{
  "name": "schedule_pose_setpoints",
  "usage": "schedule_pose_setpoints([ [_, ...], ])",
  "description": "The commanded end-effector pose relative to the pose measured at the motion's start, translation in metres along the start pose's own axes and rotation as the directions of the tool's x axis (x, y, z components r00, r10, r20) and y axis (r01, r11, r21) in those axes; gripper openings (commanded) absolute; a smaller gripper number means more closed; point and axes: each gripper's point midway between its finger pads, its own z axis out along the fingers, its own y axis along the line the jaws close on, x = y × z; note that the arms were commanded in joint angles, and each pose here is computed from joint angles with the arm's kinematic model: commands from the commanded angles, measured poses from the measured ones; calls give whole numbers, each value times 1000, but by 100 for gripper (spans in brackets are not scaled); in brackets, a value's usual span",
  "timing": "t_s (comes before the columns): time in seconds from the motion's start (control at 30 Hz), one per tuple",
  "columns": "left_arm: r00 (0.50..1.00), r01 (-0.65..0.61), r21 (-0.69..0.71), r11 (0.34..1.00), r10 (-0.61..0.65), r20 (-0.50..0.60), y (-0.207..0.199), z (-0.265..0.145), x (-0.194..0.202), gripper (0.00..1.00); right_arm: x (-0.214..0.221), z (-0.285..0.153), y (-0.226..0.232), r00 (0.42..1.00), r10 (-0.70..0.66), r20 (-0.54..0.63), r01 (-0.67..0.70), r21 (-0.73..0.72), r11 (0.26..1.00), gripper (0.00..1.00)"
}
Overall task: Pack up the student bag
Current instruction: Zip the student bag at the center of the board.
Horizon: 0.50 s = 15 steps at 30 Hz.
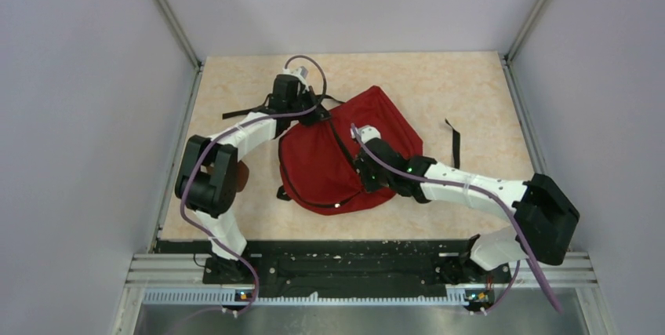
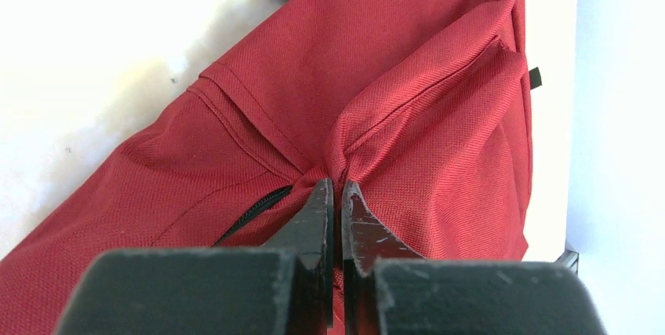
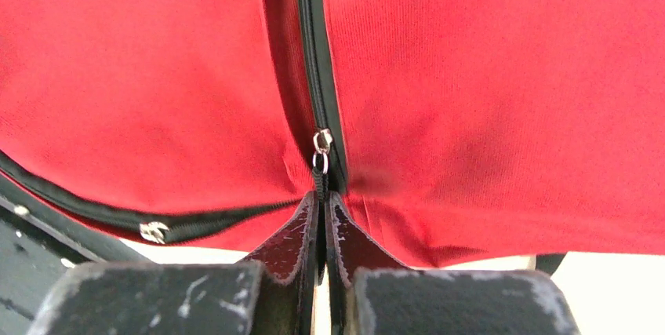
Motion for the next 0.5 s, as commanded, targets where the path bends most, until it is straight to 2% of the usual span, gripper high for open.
schedule_pose_setpoints([
  [0.0, 965, -99, 56, 994, 82, 248, -21, -1, -79, 0, 36, -11, -2, 997, 28, -78, -29, -12, 999, 0],
  [0.17, 956, -108, 44, 993, 92, 280, -17, 4, -91, 0, 64, -10, -8, 991, 54, -120, -56, -10, 998, 0],
  [0.4, 952, -129, 52, 990, 109, 285, -18, 4, -90, 1, 43, -17, -7, 997, 50, -51, -51, -9, 999, 0],
  [0.43, 952, -135, 51, 989, 115, 285, -19, 2, -89, 13, 37, -18, -7, 998, 44, -34, -44, -10, 999, 13],
  [0.47, 950, -144, 50, 988, 124, 288, -19, 0, -89, 36, 31, -20, -7, 999, 35, -17, -35, -9, 999, 32],
])
